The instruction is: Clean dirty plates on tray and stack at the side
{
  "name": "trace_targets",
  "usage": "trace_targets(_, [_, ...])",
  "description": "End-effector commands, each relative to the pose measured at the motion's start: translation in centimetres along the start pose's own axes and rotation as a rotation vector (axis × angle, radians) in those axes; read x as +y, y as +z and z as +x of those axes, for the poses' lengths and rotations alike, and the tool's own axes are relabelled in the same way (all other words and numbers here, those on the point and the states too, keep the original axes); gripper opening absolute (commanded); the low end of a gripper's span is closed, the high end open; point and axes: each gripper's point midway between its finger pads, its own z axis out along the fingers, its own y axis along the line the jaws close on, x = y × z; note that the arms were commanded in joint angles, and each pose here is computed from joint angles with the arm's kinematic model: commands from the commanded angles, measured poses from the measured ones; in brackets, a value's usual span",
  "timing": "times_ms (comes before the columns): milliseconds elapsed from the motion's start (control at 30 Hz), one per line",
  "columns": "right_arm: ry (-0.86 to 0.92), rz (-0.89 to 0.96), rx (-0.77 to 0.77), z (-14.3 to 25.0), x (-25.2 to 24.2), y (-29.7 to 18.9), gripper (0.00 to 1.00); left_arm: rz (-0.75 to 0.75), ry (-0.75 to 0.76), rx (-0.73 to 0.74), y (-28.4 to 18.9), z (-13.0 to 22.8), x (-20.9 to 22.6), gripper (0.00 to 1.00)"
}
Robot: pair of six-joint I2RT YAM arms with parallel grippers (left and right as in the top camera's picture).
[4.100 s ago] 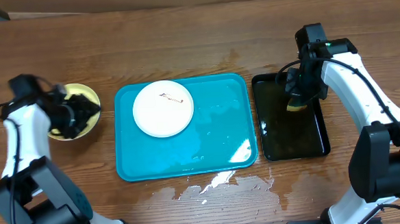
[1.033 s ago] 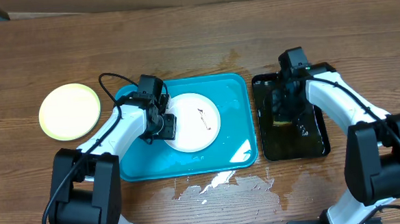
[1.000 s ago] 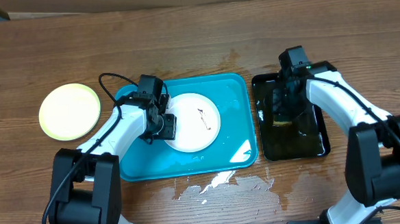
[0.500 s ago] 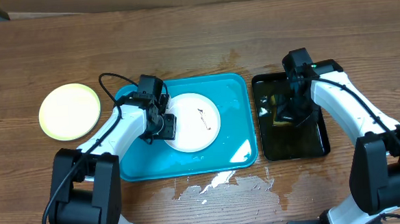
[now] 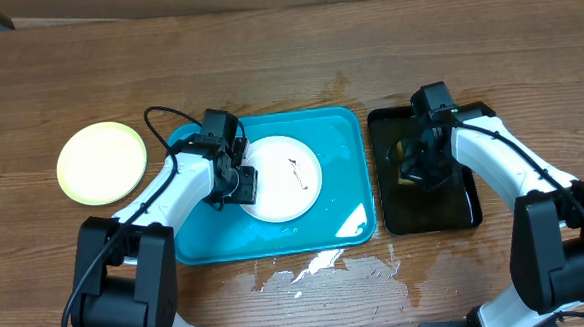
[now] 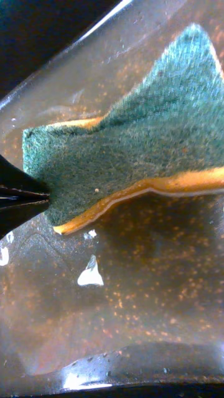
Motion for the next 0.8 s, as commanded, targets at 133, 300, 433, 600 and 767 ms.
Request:
trace_targets(133, [0.007, -0.005, -0.042, -0.2, -0.1, 0.7, 0.04, -0.006, 0.017, 0.010, 0.1, 0.4, -0.1, 0.57])
trace_targets(300, [0.006, -0.007, -0.045, 0.4, -0.5, 2.1, 0.04, -0.007, 0.017, 0.011, 0.1, 0.4, 0.0, 0.57])
trace_targets(433, [0.006, -0.005, -0.055, 0.1, -0.5, 2.1, 0.04, -0.007, 0.017, 0.011, 0.1, 0.4, 0.0, 0.57])
trace_targets(600, [0.013, -0.020, -0.080, -1.8, 0.4, -0.5, 0.09, -0.007, 0.017, 0.012, 0.1, 0.4, 0.0, 0.57])
trace_targets(767, [0.011, -0.042, -0.118, -3.7, 1.6, -3.8, 0.14, -0.007, 0.017, 0.013, 0.1, 0.4, 0.0, 0.57])
